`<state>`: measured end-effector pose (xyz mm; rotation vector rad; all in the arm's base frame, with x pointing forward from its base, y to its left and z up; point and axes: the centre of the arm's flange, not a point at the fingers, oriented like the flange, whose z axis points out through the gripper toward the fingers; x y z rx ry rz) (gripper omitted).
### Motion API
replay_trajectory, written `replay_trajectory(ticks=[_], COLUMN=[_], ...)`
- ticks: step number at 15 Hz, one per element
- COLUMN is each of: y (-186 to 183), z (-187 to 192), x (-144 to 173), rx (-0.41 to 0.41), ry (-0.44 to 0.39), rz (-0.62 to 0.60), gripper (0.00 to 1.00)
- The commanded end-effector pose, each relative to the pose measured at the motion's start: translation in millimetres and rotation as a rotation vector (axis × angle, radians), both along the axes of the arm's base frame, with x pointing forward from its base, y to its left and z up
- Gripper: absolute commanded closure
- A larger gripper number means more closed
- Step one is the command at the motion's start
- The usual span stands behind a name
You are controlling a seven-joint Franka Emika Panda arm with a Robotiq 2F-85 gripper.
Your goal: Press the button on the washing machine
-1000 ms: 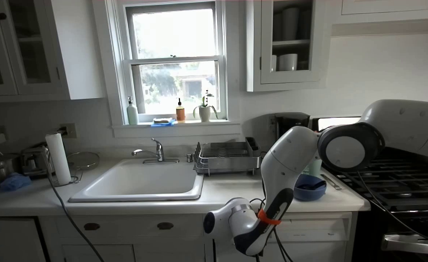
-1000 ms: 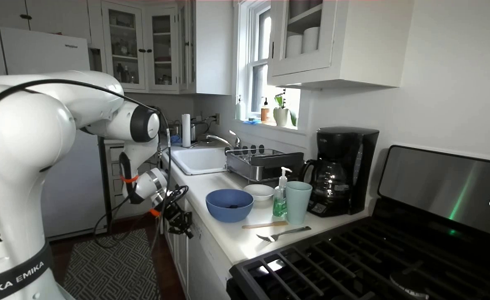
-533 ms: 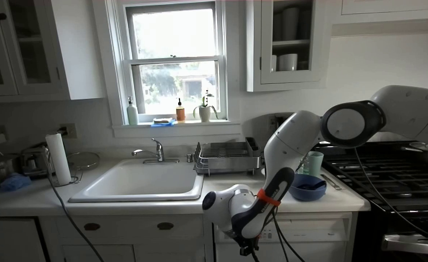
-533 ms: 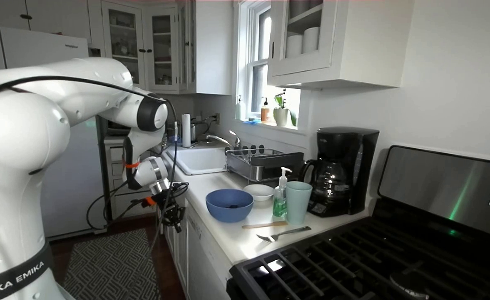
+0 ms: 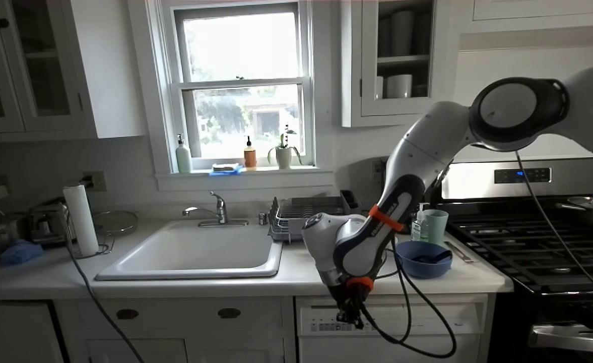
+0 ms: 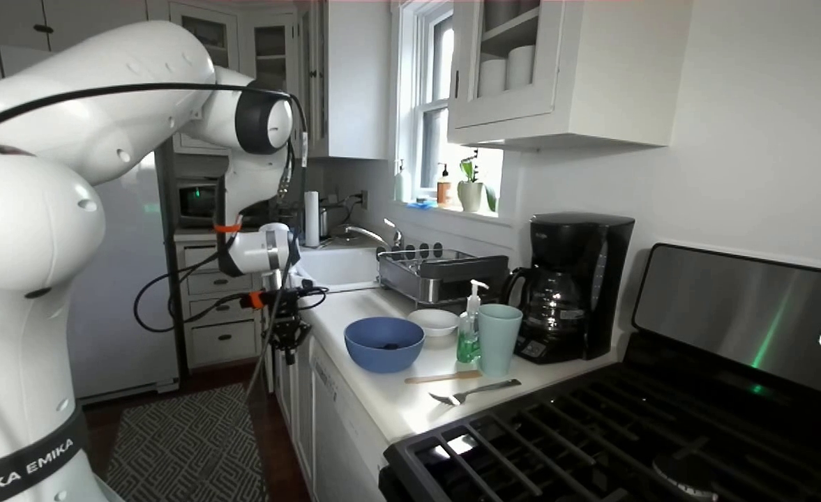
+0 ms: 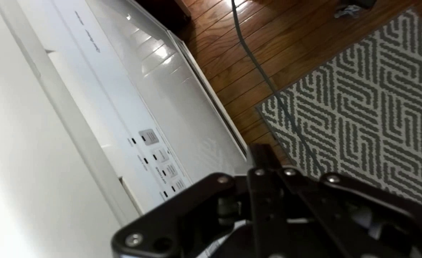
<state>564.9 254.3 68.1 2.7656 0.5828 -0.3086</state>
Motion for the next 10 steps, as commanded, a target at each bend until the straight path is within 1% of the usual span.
replay_trajectory(ticks=[1, 3, 5, 7, 9, 10], y=[-31.9, -40.5, -51.6, -71.6, -90.7, -99.0], z=[69.2, 93.4, 114.0, 135.8, 153.4, 162.3], x=[-33.5, -38.4, -41.3, -42.5, -37.0, -33.2], rx=[0.160, 0.246, 0.294, 0.316, 0.340, 0.373], ry=[0.056, 0.077, 0.060, 0.007, -0.079, -0.100], rz=[-0.020, -0.039, -0.086, -0.164, -0.273, -0.304], gripper=[1.00, 1.00, 1.00, 1.00, 1.00, 1.00])
